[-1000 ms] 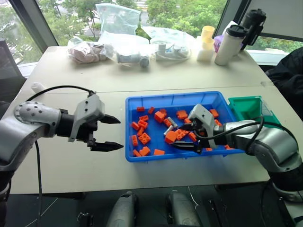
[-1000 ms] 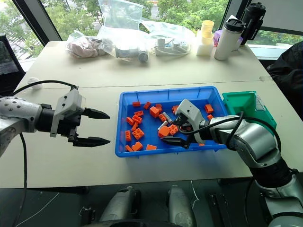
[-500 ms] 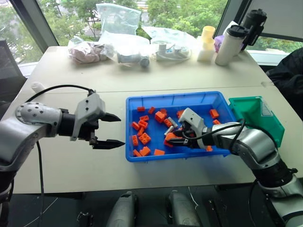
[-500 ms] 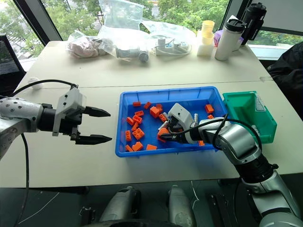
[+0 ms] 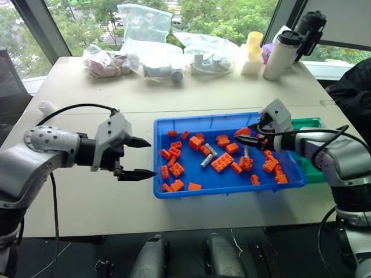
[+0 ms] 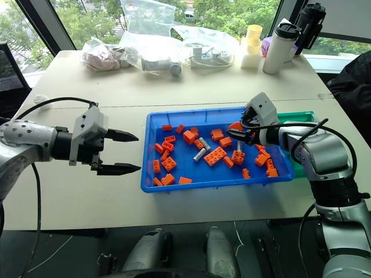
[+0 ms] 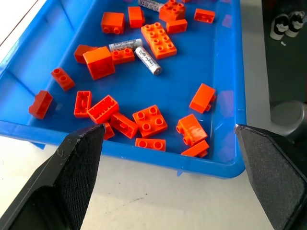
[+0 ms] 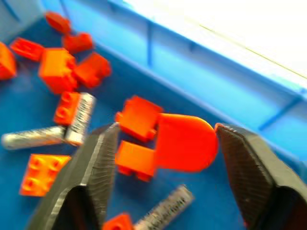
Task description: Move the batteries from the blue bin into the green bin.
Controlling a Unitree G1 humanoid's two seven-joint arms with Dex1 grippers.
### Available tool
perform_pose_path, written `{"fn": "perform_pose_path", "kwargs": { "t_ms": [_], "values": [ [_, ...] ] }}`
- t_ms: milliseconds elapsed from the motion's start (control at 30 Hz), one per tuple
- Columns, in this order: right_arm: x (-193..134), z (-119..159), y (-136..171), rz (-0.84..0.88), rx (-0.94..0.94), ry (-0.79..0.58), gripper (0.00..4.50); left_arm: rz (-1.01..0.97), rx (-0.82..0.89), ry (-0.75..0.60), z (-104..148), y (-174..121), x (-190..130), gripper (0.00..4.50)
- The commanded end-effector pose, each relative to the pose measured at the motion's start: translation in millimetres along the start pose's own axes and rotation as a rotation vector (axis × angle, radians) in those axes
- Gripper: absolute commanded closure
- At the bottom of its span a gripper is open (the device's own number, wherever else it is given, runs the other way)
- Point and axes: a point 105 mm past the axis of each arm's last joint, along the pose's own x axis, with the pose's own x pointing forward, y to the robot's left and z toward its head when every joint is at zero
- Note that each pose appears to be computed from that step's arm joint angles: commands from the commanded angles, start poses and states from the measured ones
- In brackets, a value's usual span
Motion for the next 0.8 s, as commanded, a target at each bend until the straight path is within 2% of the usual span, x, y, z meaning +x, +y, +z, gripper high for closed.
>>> {"fn": "perform_pose_path", "kwargs": {
  "t_ms": [33, 133, 200, 300, 367, 533, 800],
  "values": [
    [1, 31, 19, 0.067, -0.065, -0.119, 0.03, 0.016, 0.041, -0.004, 7, 3, -3, 0.0],
    [-2, 44, 45, 0.191, -0.05, -0.185, 0.03, 0.018, 0.038, 0.0, 5, 2, -3, 0.0],
    [-5, 40, 78, 0.34, -0.084, -0.175, 0.03, 0.019, 0.034, 0.0, 5, 2, -3, 0.0],
    [-2, 25, 100, 0.414, -0.191, -0.136, 0.03, 0.018, 0.031, -0.002, 5, 2, -3, 0.0],
    [3, 17, 103, 0.414, -0.266, -0.105, 0.03, 0.018, 0.029, -0.003, 5, 2, -2, 0.0],
    [13, 19, 104, 0.446, -0.421, -0.096, 0.03, 0.024, 0.055, 0.062, -6, 2, 0, 0.0],
    [30, 17, 97, 0.531, -0.607, -0.05, 0.03, 0.023, 0.056, 0.048, -3, 2, 1, 0.0]
  ]
}}
